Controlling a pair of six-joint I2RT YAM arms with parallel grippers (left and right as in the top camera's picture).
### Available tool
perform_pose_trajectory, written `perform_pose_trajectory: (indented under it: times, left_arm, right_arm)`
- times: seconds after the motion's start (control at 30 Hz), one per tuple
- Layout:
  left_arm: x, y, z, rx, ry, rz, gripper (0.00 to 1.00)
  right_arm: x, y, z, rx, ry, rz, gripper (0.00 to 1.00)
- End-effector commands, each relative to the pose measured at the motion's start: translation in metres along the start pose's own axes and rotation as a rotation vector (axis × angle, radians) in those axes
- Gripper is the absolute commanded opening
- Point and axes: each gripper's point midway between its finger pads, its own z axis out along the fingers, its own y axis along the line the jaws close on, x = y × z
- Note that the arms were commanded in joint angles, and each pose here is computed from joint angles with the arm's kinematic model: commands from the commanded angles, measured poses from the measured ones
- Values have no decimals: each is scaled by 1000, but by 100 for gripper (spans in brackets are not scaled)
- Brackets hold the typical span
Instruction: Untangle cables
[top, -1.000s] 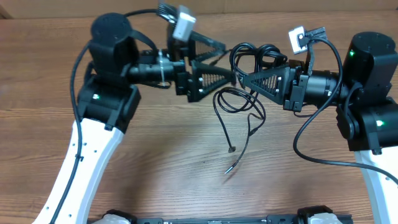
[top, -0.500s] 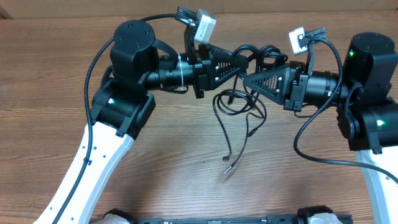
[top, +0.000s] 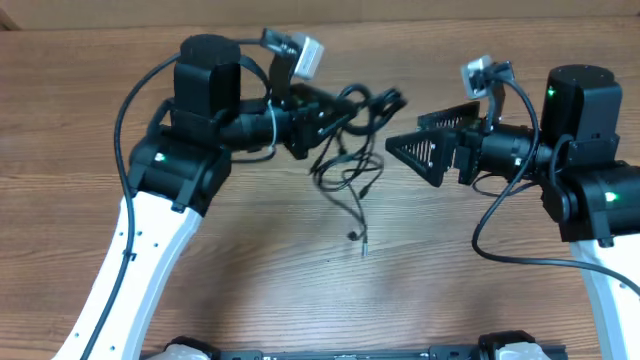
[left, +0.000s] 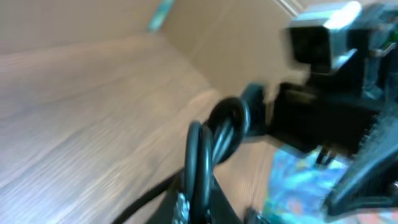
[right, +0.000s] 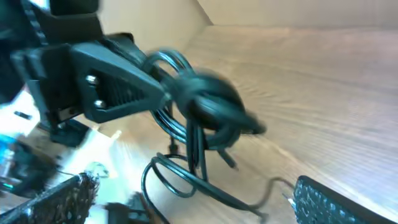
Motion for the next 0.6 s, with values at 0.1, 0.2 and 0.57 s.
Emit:
perform_pose_trajectory:
  times: [0.1,0.2,0.57]
  left_arm:
    - [13,-8,-9,30,51,172,4]
    - [16,-24,-10,121,63,202,4]
    - [32,-48,3,193,109,257,4]
  right_arm:
    - [7,2,-1,-7,23,-467,100]
    - [17,5,-1,-37,51,-585,100]
    - [23,21,-2,-134,39,-633,43]
